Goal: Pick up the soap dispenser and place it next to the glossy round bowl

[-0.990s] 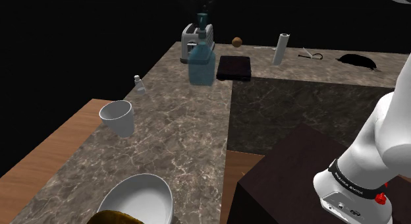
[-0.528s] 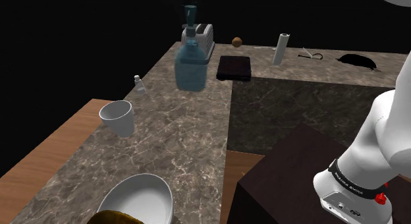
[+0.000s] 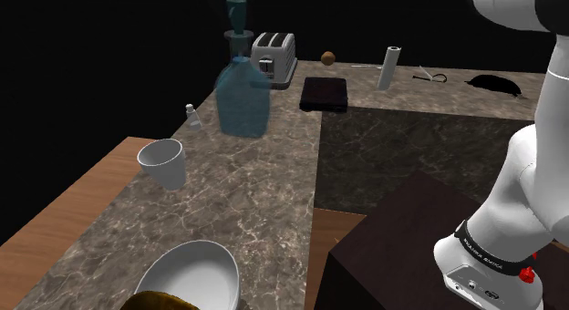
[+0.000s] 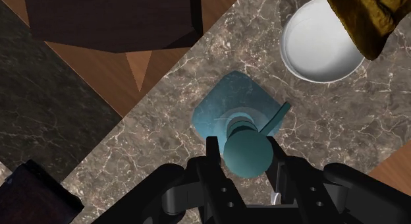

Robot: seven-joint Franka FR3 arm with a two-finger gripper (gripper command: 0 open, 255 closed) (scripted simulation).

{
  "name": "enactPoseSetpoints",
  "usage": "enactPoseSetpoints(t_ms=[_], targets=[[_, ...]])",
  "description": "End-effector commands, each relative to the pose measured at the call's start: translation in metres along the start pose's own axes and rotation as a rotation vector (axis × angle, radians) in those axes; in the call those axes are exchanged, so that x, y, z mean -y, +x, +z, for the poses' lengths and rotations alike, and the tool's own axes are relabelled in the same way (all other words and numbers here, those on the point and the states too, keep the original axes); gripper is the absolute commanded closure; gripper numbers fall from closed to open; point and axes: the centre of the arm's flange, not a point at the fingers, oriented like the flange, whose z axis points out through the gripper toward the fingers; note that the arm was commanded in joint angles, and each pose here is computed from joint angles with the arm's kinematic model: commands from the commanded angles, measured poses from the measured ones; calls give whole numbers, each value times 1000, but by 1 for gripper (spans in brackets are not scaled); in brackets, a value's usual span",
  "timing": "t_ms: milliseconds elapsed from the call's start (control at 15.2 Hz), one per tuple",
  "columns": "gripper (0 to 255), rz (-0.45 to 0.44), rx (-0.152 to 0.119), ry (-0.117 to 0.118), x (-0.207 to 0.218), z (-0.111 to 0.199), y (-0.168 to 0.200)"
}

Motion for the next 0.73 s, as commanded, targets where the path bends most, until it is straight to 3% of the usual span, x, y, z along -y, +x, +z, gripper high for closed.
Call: enactPoseSetpoints(t_ms=[0,660], targets=[[255,1,-1,1,1,10,-1],[255,1,-1,1,4,63,5]])
